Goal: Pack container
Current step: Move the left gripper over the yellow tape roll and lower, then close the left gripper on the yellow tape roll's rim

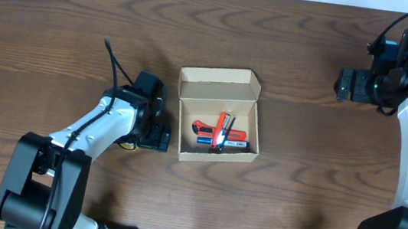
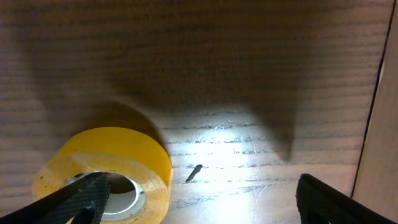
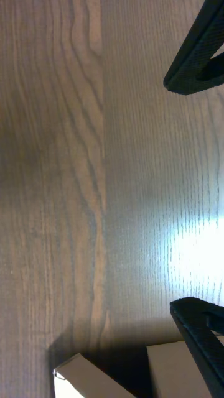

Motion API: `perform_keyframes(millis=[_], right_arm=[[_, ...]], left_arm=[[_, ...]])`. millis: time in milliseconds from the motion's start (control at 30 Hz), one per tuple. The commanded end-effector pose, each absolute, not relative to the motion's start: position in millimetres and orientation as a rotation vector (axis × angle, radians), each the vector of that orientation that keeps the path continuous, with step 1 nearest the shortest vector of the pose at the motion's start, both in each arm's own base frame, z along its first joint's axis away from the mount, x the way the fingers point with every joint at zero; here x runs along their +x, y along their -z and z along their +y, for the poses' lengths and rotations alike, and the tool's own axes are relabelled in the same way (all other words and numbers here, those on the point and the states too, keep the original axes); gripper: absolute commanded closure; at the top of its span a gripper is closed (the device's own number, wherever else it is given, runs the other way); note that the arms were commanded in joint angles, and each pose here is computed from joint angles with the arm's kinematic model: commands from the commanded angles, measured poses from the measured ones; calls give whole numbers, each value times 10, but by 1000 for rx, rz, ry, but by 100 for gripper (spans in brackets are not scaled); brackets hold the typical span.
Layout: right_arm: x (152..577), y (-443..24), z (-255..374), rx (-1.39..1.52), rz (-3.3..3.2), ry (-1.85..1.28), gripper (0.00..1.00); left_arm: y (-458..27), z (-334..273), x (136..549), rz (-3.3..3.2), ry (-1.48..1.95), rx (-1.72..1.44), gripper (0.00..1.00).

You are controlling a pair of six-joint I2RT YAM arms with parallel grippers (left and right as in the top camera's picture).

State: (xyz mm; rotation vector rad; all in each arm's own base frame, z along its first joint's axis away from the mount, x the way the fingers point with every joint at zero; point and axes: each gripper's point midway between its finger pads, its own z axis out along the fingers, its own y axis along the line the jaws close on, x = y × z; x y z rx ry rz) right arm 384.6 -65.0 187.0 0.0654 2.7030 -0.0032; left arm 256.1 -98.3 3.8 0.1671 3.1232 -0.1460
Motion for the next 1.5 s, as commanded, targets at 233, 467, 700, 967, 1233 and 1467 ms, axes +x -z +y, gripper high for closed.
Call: perform_keyframes(millis=[233,467,700,967,1233,1467], right_arm=[[3863,-1894,-649,58,2696,-3,1],[3863,-1895,-649,58,2695,-3,1],[3861,-1895,-649,59,2696,-3,1],[3850,-1921,-647,59,2691,-2,1],[3850,-1927,-647,58,2689,-2,1],[3849,-1926,-646,58,2689,-2,1]], left_arm=[[-10,-972,2568,3121,128,132,56],[-7,-930,2497,3151,101,131,62],[-4,-864,2520,3140,39,136,64],[-7,-722,2611,3096,-97,140,53],[-6,-725,2637,3085,-96,138,52],[66,-723,2609,3079,-87,137,51]])
